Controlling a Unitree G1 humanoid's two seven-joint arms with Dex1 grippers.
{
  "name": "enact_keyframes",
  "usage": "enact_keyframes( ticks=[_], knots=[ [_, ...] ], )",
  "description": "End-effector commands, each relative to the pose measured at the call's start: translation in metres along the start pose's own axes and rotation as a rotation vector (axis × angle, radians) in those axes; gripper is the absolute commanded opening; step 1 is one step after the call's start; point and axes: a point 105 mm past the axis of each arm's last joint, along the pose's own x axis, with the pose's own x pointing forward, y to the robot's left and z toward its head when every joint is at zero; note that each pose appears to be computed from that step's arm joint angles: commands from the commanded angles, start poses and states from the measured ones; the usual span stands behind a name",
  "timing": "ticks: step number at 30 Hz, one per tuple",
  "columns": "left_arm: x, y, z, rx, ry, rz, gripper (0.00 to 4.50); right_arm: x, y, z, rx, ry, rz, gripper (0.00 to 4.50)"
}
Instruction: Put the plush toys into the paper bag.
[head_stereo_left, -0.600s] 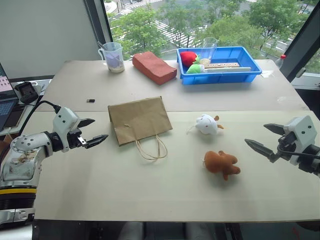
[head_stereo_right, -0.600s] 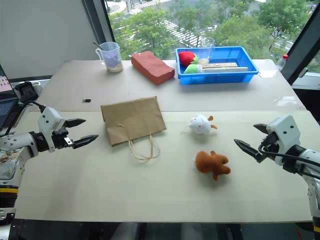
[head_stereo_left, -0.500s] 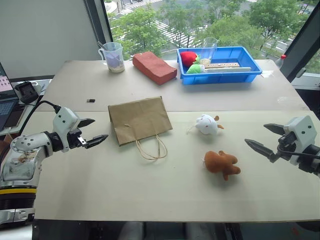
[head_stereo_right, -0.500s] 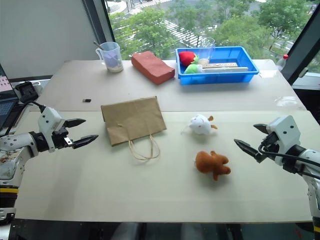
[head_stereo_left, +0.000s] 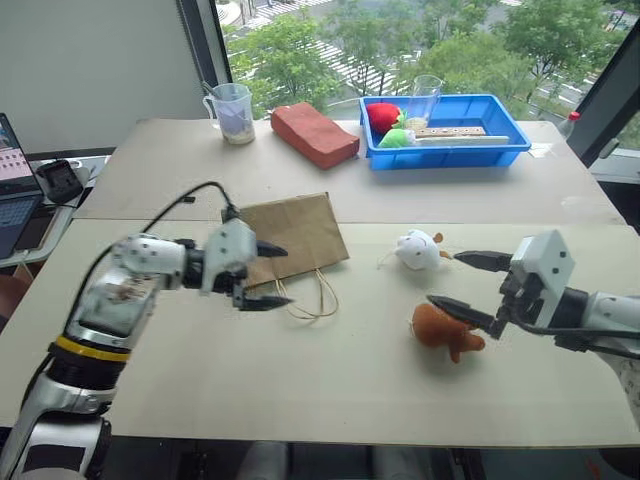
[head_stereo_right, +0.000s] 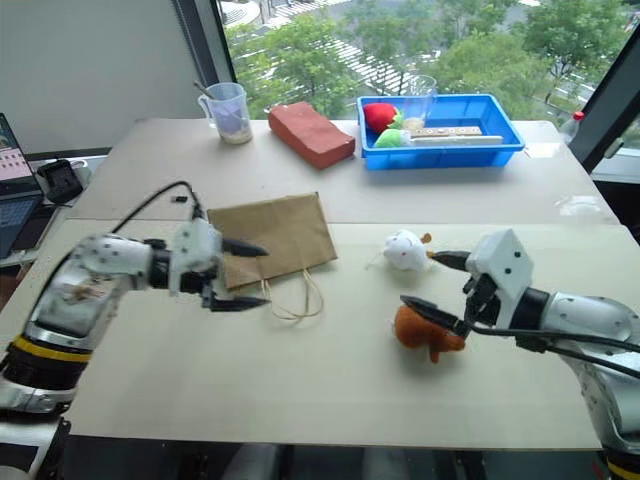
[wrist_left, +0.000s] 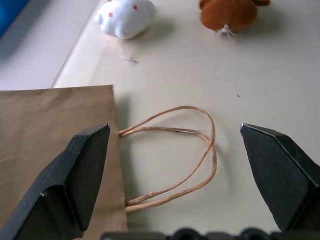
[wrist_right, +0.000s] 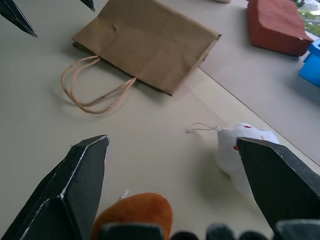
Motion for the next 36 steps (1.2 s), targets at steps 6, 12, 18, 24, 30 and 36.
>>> enact_keyframes(
  ticks=[6, 12, 18, 24, 30, 36],
  knots=[
    [0.051, -0.006, -0.012, 0.135, 0.061, -0.137, 4.44, 0.011, 0.039, 0.024, -0.053, -0.011, 0.119, 4.50],
    [0.065, -0.010, -0.022, 0.096, 0.074, -0.188, 4.21, 0.012, 0.040, 0.027, -0.018, -0.035, 0.077, 4.50],
    [0.071, -0.010, -0.026, 0.064, 0.083, -0.219, 1.67, 0.013, 0.038, 0.032, -0.006, -0.051, 0.061, 4.50],
    [0.074, -0.009, -0.023, 0.069, 0.076, -0.222, 0.04, 0.012, 0.036, 0.030, -0.010, -0.041, 0.054, 4.50],
    [0.054, 0.004, 0.002, 0.028, -0.033, -0.190, 0.04, 0.010, 0.030, 0.027, -0.017, -0.027, 0.041, 4.50],
    [0.009, 0.023, 0.030, -0.143, -0.190, -0.194, 0.00, 0.022, 0.033, 0.016, 0.032, -0.055, 0.033, 3.96]
  ],
)
